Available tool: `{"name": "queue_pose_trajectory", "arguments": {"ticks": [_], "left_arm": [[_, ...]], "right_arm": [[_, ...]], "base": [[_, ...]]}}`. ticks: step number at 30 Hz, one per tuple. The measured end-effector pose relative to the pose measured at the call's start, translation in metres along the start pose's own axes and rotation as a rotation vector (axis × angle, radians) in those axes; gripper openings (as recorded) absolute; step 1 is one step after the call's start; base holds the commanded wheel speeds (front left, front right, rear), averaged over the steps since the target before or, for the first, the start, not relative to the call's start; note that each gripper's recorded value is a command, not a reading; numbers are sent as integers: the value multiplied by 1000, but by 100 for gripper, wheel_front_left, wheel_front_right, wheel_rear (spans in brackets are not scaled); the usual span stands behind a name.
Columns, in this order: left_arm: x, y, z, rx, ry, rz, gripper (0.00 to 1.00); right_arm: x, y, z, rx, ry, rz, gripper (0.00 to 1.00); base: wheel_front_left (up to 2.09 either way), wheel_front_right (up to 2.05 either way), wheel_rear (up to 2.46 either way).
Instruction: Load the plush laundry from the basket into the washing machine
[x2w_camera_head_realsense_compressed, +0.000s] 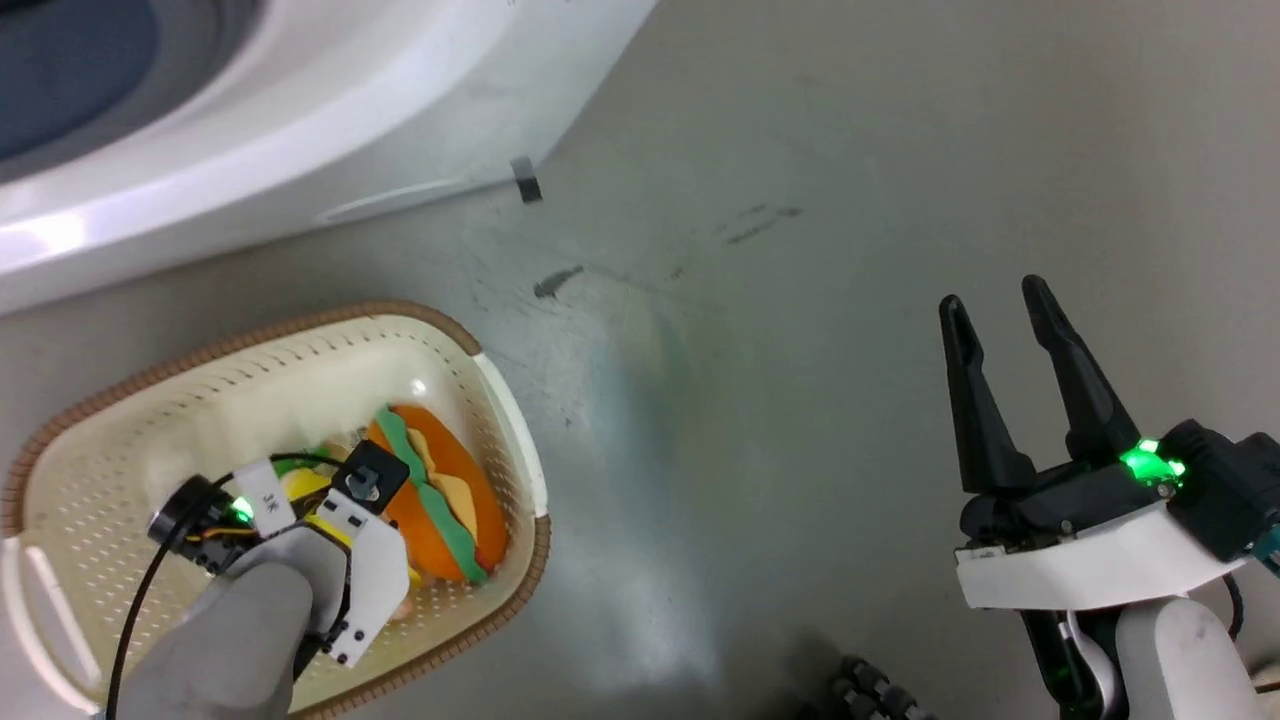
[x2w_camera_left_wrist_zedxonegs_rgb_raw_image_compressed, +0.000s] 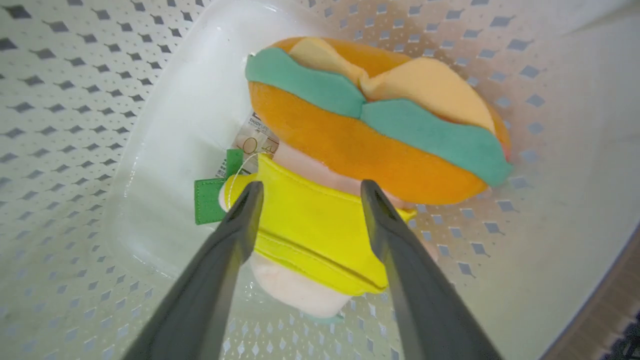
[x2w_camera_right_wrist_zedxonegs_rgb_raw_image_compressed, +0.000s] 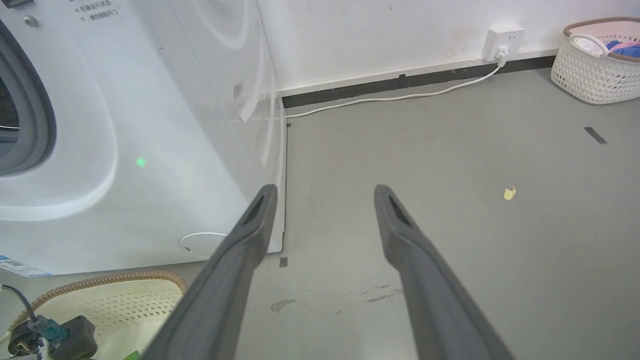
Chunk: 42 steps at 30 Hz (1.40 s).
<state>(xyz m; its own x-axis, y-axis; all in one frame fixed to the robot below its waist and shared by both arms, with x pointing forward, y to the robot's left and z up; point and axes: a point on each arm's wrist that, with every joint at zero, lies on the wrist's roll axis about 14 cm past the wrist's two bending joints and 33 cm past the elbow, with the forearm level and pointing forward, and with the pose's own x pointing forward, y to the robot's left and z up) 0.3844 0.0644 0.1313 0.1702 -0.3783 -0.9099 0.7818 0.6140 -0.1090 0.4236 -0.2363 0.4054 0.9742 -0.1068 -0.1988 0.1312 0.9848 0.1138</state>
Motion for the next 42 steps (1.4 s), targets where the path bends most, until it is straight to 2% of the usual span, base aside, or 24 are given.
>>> {"name": "queue_pose_trajectory", "arguments": {"ticks": [12, 13, 14, 21, 27, 32, 42], "left_arm": [[38, 3, -31, 80, 160, -76, 100], [41, 3, -33, 84, 170, -81, 86], [44, 4, -34, 86, 177, -86, 0], [61, 7, -49, 87, 229, -99, 0], [47, 11, -32, 51, 159, -50, 0], [17, 6, -3, 12, 37, -4, 0], [-83, 11, 44, -156, -324, 185, 0]], "right_arm": [[8, -13, -22, 5, 37, -39, 100], [8, -14, -25, 6, 44, -43, 100], [8, -14, -27, 7, 49, -45, 100], [18, -17, -22, 7, 20, -46, 100], [15, -21, 1, -9, -44, -53, 100], [8, -18, 28, -39, -111, -41, 100], [-23, 11, 74, -58, -236, 40, 100]], "base": [[0, 0, 0], [0, 0, 0], [0, 0, 0], [0, 0, 0], [0, 0, 0], [0, 0, 0], [0, 0, 0]]}}
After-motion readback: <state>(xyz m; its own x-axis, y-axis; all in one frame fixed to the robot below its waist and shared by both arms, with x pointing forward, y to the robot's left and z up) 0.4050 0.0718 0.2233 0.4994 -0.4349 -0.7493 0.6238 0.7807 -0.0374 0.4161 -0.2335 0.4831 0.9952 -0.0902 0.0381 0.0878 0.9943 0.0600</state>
